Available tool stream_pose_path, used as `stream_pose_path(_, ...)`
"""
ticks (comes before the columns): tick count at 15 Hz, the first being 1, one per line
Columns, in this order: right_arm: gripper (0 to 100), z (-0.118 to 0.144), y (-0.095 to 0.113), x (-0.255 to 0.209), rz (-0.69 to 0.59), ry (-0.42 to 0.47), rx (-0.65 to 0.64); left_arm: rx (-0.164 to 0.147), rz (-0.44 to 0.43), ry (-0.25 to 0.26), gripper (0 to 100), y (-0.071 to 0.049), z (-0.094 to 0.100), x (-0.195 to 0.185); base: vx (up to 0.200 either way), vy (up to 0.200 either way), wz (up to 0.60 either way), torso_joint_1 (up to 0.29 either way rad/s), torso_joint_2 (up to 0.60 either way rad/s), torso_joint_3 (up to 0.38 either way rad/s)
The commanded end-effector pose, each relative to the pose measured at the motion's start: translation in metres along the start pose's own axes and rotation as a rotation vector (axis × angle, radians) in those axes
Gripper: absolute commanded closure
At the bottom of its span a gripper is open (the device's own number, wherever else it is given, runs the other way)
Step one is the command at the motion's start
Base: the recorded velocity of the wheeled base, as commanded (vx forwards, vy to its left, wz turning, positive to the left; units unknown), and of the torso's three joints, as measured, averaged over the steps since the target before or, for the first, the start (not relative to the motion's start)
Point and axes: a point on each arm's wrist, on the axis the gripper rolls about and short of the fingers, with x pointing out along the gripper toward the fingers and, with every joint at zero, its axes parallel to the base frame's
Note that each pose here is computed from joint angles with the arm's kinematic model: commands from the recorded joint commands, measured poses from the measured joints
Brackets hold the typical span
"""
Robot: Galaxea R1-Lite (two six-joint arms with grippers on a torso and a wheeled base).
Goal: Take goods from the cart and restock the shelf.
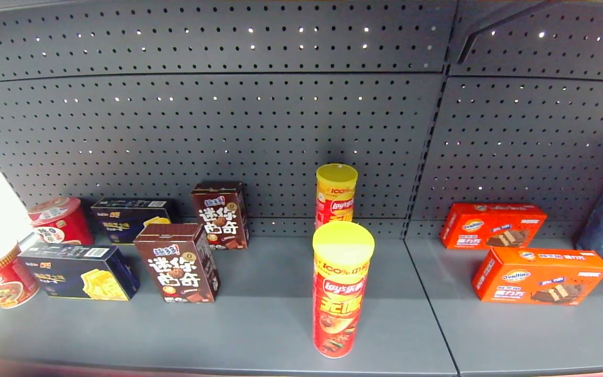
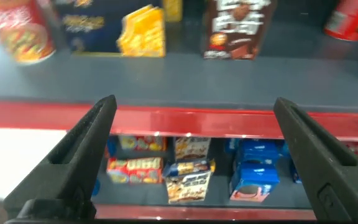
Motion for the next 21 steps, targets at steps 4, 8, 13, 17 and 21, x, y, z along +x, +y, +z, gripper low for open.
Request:
stream_pose_path(4, 0, 0.0, 0.0, 0.0, 0.001, -0.004, -0.001, 0.1, -0.159, -0.023, 0, -0.004, -0.003, 0.002, 0.0, 0.0, 0.0, 0.0, 0.0, 0.0)
stream_pose_path(8, 0, 0.0, 0.0, 0.0, 0.001, -0.004, -0.001, 0.092, 0.031, -0.015, 0, -0.003, -0.003, 0.001, 0.0, 0.0, 0.0, 0.0, 0.0, 0.0)
stream_pose_path(13, 0, 0.0, 0.0, 0.0, 0.001, -0.004, -0.001, 0.199, -0.087, -0.019, 0, -0.006, -0.01, 0.0, 0.0, 0.0, 0.0, 0.0, 0.0, 0.0)
stream_pose_path(17, 0, 0.0, 0.0, 0.0, 0.001, -0.004, 0.001, 0.067, -0.037, -0.063, 0, -0.004, -0.012, -0.004, 0.0, 0.0, 0.0, 0.0, 0.0, 0.0)
stream_pose_path(21, 0, 0.0, 0.0, 0.0, 0.001, -0.004, 0.001, 0.048, 0.002, -0.063, 0, -0.004, -0.012, -0.004, 0.0, 0.0, 0.0, 0.0, 0.0, 0.0)
